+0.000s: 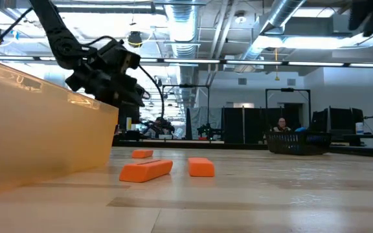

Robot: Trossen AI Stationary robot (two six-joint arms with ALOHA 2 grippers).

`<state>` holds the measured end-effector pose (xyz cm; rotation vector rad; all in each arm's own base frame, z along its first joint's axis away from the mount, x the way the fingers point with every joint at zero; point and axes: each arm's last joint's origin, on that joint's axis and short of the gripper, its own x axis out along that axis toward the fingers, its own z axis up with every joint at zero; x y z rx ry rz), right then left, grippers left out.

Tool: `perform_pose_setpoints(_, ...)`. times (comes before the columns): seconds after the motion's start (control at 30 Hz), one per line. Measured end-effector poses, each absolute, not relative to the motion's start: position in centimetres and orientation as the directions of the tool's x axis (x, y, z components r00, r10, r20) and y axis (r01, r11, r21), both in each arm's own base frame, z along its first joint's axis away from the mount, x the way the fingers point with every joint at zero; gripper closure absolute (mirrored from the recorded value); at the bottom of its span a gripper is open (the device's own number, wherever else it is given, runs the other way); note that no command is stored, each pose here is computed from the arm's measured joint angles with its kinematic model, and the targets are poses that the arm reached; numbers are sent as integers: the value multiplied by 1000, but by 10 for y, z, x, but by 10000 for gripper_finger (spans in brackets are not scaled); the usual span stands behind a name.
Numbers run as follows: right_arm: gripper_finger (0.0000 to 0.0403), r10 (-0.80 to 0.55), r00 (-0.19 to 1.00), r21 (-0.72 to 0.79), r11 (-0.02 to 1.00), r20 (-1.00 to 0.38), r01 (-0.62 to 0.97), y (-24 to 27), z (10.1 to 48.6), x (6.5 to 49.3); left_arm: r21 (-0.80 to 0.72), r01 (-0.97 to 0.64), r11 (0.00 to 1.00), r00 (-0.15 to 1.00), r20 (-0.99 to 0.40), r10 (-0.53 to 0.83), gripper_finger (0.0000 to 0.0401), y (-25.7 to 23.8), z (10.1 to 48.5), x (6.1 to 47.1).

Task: Pick & Place School Supplies
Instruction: Put the orange eraser into the bottom black bin

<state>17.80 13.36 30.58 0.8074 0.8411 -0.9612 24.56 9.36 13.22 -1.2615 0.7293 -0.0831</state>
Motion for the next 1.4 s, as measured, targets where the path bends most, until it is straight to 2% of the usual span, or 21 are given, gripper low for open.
perform_pose_setpoints(0.2, 280, -401, 324, 143, 419, -857, 897, 108, 317, 177, -883, -365, 293, 779, -463, -423, 263, 95, 127, 248)
perform_pose_setpoints(0.37, 280, -433, 346, 109, 483, -832, 869, 91, 327, 172, -865, -430, 259, 793, -499, -348, 231, 97, 126, 249)
perform_pose_setpoints(0.6, 280, -492, 378, 30, 579, -784, 815, 77, 338, 158, -860, -472, 196, 833, -507, -221, 246, 83, 131, 261)
perform_pose_setpoints(0.87, 279, -478, 438, 35, 645, -762, 764, 66, 350, 141, -842, -514, 164, 819, -539, -196, 260, 49, 131, 272)
perform_pose_setpoints(1.13, 280, -480, 495, 60, 671, -725, 739, 57, 359, 127, -813, -568, 128, 803, -581, -130, 256, 48, 128, 270)
perform_pose_setpoints(1.4, 280, -472, 508, 54, 692, -720, 720, 54, 362, 122, -782, -612, 115, 771, -623, -132, 256, 48, 116, 271)
